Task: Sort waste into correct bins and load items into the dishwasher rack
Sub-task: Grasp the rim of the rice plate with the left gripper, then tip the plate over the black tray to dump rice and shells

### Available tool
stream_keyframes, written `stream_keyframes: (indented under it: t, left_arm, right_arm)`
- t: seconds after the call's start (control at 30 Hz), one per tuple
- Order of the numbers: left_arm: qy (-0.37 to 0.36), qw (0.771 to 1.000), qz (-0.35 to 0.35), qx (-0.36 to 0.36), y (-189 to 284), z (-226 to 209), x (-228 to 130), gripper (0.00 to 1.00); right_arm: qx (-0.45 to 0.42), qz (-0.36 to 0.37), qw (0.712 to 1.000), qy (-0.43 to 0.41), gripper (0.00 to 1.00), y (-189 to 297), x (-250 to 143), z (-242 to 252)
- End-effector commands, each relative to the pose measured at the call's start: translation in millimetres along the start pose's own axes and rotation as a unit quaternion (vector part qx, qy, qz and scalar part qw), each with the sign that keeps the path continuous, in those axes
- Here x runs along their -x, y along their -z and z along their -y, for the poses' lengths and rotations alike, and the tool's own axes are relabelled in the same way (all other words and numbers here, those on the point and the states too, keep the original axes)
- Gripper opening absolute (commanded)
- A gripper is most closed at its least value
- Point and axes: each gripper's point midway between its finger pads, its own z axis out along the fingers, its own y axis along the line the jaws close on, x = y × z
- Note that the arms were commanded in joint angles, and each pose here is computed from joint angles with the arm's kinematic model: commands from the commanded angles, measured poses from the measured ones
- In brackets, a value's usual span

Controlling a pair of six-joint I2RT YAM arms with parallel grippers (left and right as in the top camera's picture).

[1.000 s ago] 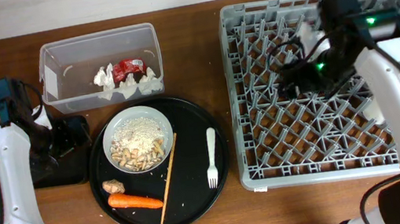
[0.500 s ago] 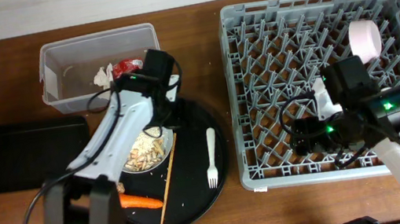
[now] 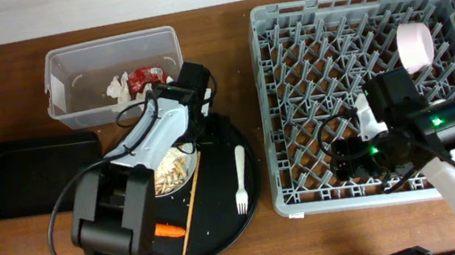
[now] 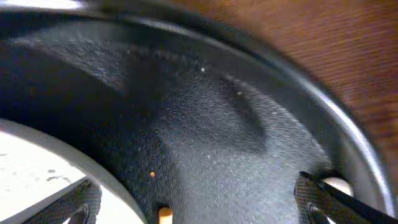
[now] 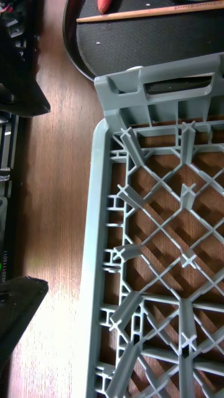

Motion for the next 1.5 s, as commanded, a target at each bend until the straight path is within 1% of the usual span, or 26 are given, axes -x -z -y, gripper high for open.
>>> stream_keyframes:
  t: [0.0, 0.17, 0.23, 0.3, 0.33, 0.37, 0.4, 0.47, 0.5, 0.53, 0.63, 0.73, 0.8, 0.87, 1.1, 1.2, 1.27, 1.37, 1.47]
  left_arm:
    - [0.006, 0.998, -0.054, 0.011, -29.2, -4.0, -20.4, 0.98]
    - [0.005, 0.996, -0.068, 0.053, -27.3, -19.3, -28.6, 0.98]
    - [0.005, 0.996, -0.068, 0.053, -27.3, -19.3, -28.7, 0.93]
    - [0.005, 0.997, -0.063, 0.051, -27.6, -18.7, -26.3, 0.83]
    - [0.005, 0.997, -0.063, 0.051, -27.7, -18.6, -26.2, 0.72]
    - [0.005, 0.997, -0.063, 0.051, -27.7, -18.7, -26.1, 0.67]
    - [0.005, 0.997, -0.062, 0.051, -27.8, -18.6, -25.5, 0.64]
    - [0.005, 0.997, -0.058, 0.05, -28.0, -18.1, -23.6, 0.55]
    - [0.005, 0.997, -0.056, 0.05, -28.2, -17.9, -22.6, 0.43]
    - [0.005, 0.997, -0.053, 0.049, -28.3, -17.6, -21.5, 0.36]
    - [0.004, 0.997, -0.048, 0.055, -28.3, -19.7, -19.3, 0.22]
    - [0.004, 0.997, -0.047, 0.061, -28.1, -21.7, -18.9, 0.13]
    - [0.004, 0.997, -0.048, 0.061, -28.1, -21.7, -19.3, 0.04]
    - [0.004, 0.997, -0.049, 0.061, -28.0, -21.9, -20.0, 0.01]
    - [0.004, 0.996, -0.066, 0.065, -23.0, -23.1, -26.3, 0.01]
    - [0.004, 0.996, -0.065, 0.066, -3.2, -19.9, -18.9, 0.01]
    - [0.004, 0.995, -0.077, 0.068, 9.6, -19.2, -19.6, 0.01]
    - [0.003, 0.99, -0.093, 0.109, 27.4, -31.6, -23.3, 0.01]
    - [0.002, 0.988, -0.099, 0.115, 36.2, -32.5, -23.8, 0.01]
  right_arm:
    - [-0.006, 0.003, 1.0, -0.007, 0.86, 0.5, -0.5, 2.9]
    - [-0.006, 0.003, 1.0, -0.007, 0.86, 0.5, -0.4, 3.0]
    - [-0.006, 0.003, 1.0, -0.007, 0.86, 0.5, -0.5, 3.0]
    - [-0.006, 0.003, 1.0, -0.007, 0.86, 0.5, -0.5, 3.0]
    - [-0.006, 0.003, 1.0, -0.007, 0.86, 0.5, -0.5, 3.0]
    - [-0.006, 0.003, 1.0, -0.007, 0.86, 0.5, -0.5, 3.0]
    - [-0.006, 0.003, 1.0, -0.007, 0.86, 0.5, -0.5, 3.0]
    - [-0.006, 0.003, 1.0, -0.007, 0.86, 0.5, -0.5, 2.9]
    - [-0.006, 0.003, 1.0, -0.007, 0.86, 0.5, -0.6, 3.0]
    - [-0.006, 0.003, 1.0, -0.007, 0.86, 0.5, -0.6, 3.0]
    - [-0.006, 0.003, 1.0, -0.007, 0.86, 0.5, -0.6, 3.0]
    - [-0.006, 0.003, 1.0, -0.007, 0.86, 0.5, -0.6, 3.0]
    - [-0.006, 0.003, 1.0, -0.007, 0.86, 0.5, -0.6, 3.0]
    - [-0.006, 0.003, 1.0, -0.007, 0.86, 0.5, -0.6, 3.0]
    - [-0.006, 0.003, 1.0, -0.007, 0.86, 0.5, -0.5, 3.0]
    - [-0.012, 0.005, 1.0, -0.007, 0.86, 0.5, 0.0, 4.9]
    - [-0.012, 0.005, 1.0, -0.007, 0.86, 0.5, 0.0, 5.0]
    - [-0.017, 0.006, 1.0, -0.007, 0.86, 0.6, 0.4, 6.8]
    - [-0.017, 0.006, 1.0, -0.007, 0.86, 0.6, 0.4, 6.8]
